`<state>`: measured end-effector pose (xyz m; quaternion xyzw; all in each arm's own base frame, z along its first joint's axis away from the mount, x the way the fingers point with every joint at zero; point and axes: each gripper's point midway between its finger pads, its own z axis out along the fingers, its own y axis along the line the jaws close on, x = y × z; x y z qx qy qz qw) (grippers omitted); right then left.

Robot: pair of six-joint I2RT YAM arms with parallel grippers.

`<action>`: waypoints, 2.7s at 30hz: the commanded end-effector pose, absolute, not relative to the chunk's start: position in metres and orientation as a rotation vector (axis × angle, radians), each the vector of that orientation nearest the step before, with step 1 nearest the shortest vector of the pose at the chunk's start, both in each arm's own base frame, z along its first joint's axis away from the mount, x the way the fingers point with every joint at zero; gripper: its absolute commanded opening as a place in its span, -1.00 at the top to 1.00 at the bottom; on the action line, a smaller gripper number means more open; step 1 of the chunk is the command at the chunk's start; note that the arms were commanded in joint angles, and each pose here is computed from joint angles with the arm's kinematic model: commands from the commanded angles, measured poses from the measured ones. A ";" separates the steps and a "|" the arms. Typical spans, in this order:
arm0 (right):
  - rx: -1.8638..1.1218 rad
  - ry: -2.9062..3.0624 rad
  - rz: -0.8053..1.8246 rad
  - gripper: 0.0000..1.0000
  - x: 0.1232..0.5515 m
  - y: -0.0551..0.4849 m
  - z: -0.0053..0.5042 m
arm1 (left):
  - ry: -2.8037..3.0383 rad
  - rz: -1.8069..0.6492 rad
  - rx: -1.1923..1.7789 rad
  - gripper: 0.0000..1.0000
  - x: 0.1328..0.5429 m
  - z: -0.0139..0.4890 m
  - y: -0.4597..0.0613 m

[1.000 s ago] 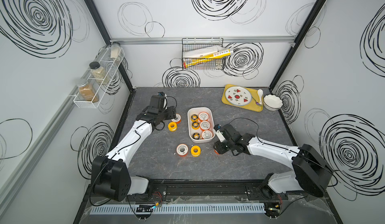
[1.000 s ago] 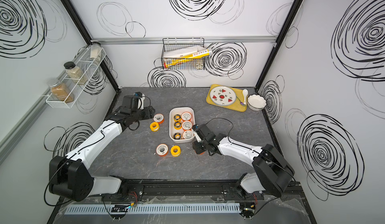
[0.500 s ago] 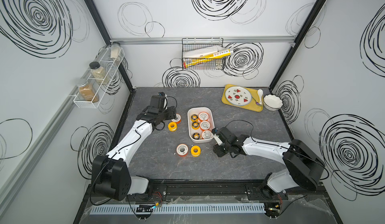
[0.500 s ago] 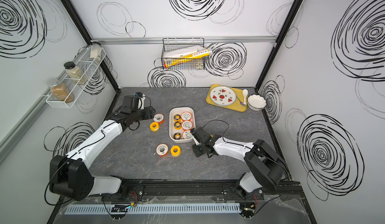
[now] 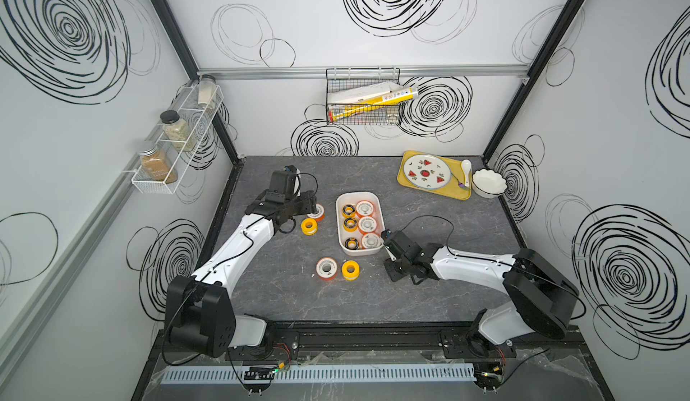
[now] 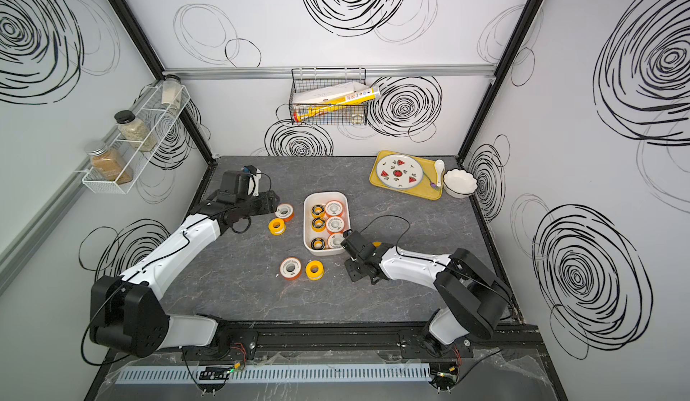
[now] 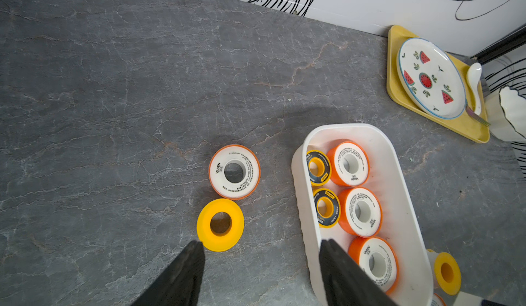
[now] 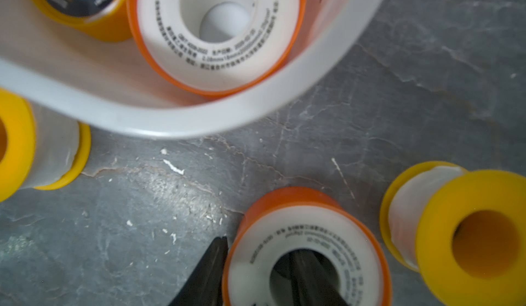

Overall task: Put the sealing tape into the storage box
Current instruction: Pick up the sealing tape at the center of the board, then place the sealing tape in the storage box.

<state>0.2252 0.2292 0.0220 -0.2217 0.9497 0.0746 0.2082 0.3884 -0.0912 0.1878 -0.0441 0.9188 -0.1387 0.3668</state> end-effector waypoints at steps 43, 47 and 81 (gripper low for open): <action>-0.454 2.369 0.522 0.40 0.337 0.272 0.176 | 2.339 -0.359 -0.127 -0.42 0.395 0.191 -0.088; -0.470 2.374 0.528 0.40 0.362 0.293 0.177 | 2.343 -0.359 -0.126 -0.42 0.395 0.189 -0.088; -0.553 2.583 0.310 0.40 0.438 0.337 0.084 | 2.362 -0.352 -0.129 -0.42 0.396 0.183 -0.088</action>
